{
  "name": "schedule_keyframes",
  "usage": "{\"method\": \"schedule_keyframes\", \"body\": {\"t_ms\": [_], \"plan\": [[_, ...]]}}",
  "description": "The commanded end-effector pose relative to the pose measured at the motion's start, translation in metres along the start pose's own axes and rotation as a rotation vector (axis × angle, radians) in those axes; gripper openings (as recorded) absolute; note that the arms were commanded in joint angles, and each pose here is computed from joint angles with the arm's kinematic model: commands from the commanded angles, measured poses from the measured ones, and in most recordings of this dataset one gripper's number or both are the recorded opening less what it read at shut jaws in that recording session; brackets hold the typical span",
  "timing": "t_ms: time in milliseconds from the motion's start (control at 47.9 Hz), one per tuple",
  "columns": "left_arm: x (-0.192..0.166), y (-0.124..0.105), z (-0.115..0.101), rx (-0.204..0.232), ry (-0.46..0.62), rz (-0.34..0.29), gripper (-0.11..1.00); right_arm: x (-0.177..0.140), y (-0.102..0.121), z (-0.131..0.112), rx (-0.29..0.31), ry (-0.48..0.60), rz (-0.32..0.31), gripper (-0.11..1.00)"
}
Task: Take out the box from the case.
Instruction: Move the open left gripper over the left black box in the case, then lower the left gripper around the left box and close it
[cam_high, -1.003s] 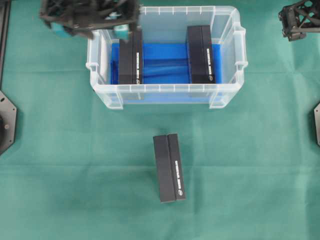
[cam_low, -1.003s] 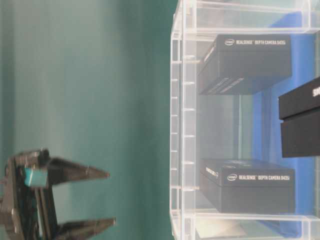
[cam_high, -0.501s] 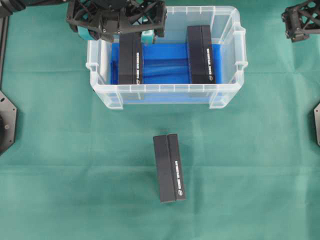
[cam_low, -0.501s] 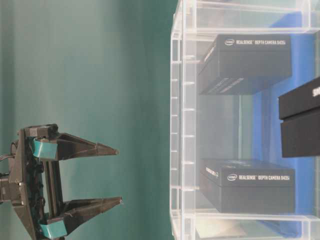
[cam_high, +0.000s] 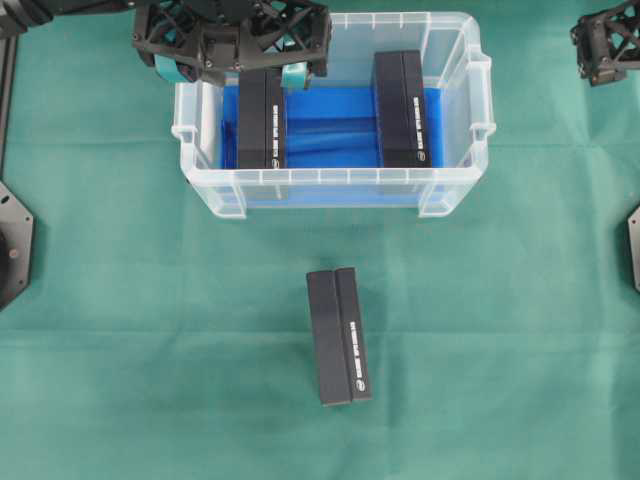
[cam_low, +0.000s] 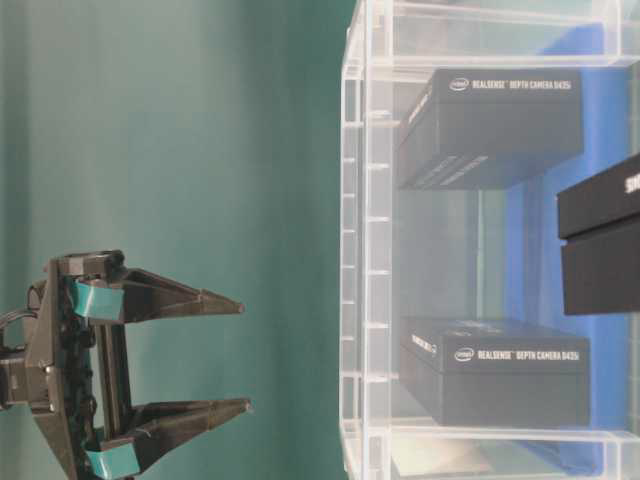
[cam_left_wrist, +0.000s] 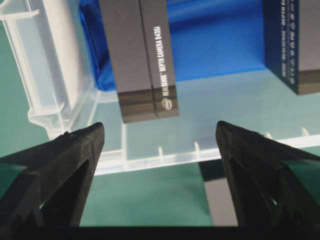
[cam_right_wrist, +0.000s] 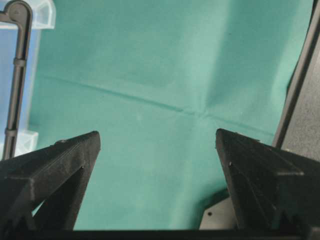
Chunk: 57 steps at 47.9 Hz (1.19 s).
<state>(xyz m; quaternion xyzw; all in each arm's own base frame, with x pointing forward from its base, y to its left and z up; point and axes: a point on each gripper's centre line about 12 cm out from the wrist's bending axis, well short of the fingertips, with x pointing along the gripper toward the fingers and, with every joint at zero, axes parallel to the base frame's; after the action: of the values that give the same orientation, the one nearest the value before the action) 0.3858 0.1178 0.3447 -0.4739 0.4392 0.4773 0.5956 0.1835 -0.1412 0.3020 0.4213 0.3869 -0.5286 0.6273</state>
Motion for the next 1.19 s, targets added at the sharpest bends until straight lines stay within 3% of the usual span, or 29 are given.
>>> {"method": "schedule_keyframes", "body": {"t_ms": [0,397,1170], "plan": [[-0.013,0.003,0.001,-0.003,-0.017,-0.031,0.86,-0.003,0.001,0.003,0.007,-0.012,0.015,0.94],[-0.002,0.003,-0.001,-0.002,-0.014,-0.026,0.86,-0.003,0.002,0.003,0.006,-0.01,0.016,0.94],[0.066,0.008,-0.001,-0.025,-0.094,0.005,0.86,-0.002,0.002,0.003,0.002,-0.018,0.024,0.94]]}}
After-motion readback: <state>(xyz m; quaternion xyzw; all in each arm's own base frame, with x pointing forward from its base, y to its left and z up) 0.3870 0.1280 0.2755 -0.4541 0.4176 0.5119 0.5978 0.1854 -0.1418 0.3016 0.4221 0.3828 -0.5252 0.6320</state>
